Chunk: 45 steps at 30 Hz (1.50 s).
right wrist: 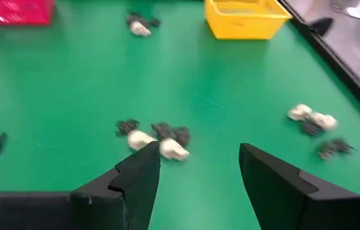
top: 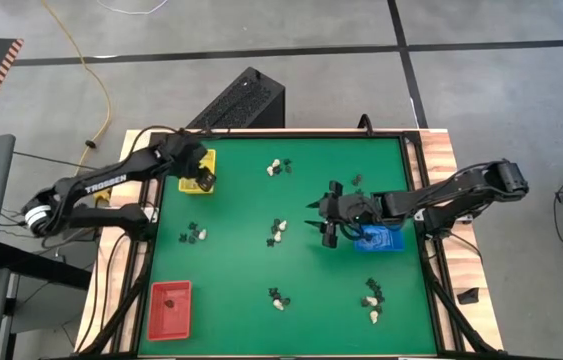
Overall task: Sort Halloween decoration
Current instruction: Put the black skull toy into the red bin
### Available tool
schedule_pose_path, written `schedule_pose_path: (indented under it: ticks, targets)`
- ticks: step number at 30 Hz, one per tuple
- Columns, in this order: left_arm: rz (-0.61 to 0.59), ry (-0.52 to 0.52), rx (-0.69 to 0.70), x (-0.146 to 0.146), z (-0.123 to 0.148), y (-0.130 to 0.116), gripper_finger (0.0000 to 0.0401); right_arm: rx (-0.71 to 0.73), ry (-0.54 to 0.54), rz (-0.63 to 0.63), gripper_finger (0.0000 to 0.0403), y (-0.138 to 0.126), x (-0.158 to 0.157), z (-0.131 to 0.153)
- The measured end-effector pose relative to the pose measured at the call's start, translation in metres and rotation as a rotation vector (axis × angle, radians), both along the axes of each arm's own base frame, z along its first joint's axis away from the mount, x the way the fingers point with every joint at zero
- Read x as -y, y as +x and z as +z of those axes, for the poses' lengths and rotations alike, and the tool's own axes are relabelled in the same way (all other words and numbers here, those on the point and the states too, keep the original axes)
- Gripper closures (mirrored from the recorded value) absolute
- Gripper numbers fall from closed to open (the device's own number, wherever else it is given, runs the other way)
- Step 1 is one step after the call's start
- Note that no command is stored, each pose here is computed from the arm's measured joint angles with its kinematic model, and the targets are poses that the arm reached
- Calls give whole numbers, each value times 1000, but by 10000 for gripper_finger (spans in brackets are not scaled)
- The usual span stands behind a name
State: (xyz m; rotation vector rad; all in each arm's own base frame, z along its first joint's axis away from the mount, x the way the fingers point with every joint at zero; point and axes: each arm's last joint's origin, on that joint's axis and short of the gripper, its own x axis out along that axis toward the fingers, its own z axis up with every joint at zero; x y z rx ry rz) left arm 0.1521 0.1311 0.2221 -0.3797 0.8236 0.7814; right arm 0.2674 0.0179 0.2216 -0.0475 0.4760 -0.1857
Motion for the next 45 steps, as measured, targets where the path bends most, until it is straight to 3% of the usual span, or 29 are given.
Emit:
schedule_pose_path:
  ticks: [5, 9, 13, 17, 23, 31, 45]
  targets:
    - [-204, 66, 206, 26, 5, 19, 196, 15, -9, 92, 158, 19, -4, -16]
    - [-447, 164, 386, 52, -5, 35, 195, -41, -51, 134, 158, 40, -4, -31]
    - [-589, 269, 441, 70, -8, 37, 195, -82, -62, 152, 158, 60, 3, -42]
    - [-593, 312, 470, 74, -3, 31, 195, -108, 6, 196, 158, 76, 15, -48]
    - [-595, 320, 483, 78, -8, 20, 195, -127, 85, 126, 158, 104, 34, -42]
    - [-600, 331, 487, 81, -7, 11, 195, -324, 177, 37, 159, 131, 49, -51]
    - [-612, 330, 463, 83, -6, 5, 195, -362, 202, -11, 159, 137, 49, -61]
